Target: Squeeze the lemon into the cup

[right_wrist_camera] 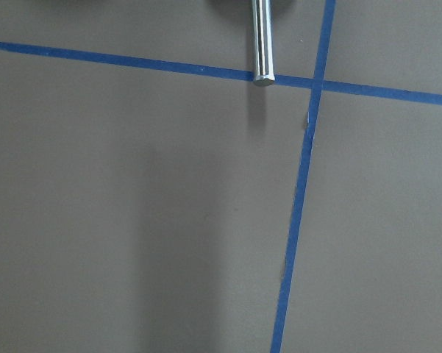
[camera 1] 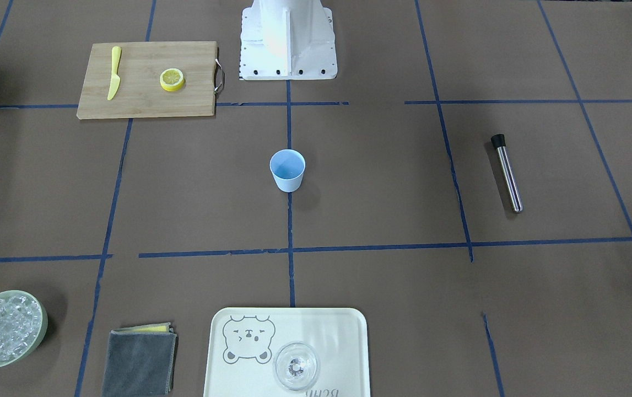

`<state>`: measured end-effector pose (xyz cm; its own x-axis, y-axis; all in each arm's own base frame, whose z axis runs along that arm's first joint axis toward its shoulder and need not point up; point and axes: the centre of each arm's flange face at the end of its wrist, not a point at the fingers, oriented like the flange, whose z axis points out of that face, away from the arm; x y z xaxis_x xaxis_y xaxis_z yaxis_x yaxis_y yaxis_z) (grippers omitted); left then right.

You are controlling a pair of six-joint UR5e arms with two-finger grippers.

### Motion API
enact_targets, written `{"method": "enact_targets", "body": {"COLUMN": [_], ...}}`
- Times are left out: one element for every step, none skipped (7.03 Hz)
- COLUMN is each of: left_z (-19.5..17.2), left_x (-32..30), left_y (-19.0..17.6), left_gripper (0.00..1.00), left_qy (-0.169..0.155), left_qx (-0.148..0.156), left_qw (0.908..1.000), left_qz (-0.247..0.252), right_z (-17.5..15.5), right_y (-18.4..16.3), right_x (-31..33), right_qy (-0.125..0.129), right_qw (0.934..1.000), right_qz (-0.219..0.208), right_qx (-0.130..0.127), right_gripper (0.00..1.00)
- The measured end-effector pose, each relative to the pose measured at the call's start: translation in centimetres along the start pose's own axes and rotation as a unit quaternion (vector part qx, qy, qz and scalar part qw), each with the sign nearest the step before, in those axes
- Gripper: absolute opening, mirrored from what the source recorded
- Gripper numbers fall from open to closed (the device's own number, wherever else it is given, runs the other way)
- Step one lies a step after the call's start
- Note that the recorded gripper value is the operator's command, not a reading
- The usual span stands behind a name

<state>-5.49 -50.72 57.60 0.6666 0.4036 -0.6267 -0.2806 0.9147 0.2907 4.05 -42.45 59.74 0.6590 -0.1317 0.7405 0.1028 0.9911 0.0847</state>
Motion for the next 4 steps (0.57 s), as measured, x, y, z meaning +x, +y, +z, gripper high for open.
{"method": "enact_targets", "body": {"left_z": [-0.4,-0.8,-1.0,-1.0], "left_x": [0.5,0.8,1.2,1.4], "left_y": [-0.2,-0.4,-0.6,-0.8], "left_gripper": [1.0,1.0,1.0,1.0], "left_qy": [-0.002,-0.004,-0.003,0.003], "left_qx": [0.006,0.012,0.019,0.023], "left_qw": [1.0,0.9998,0.9996,0.9994], "left_qz": [0.008,0.015,0.022,0.025], "right_z": [0.0,0.0,0.0,0.2], "right_y": [0.2,0.5,0.8,1.1], "right_x": [-0.2,-0.6,-1.8,-4.8], "right_qy": [-0.006,-0.023,-0.049,-0.063], "right_qw": [1.0,0.9997,0.9988,0.998], "right_qz": [0.0,-0.001,0.003,0.008], "right_qx": [0.0,0.002,0.002,-0.005], "right_gripper": [1.0,1.0,1.0,1.0]}}
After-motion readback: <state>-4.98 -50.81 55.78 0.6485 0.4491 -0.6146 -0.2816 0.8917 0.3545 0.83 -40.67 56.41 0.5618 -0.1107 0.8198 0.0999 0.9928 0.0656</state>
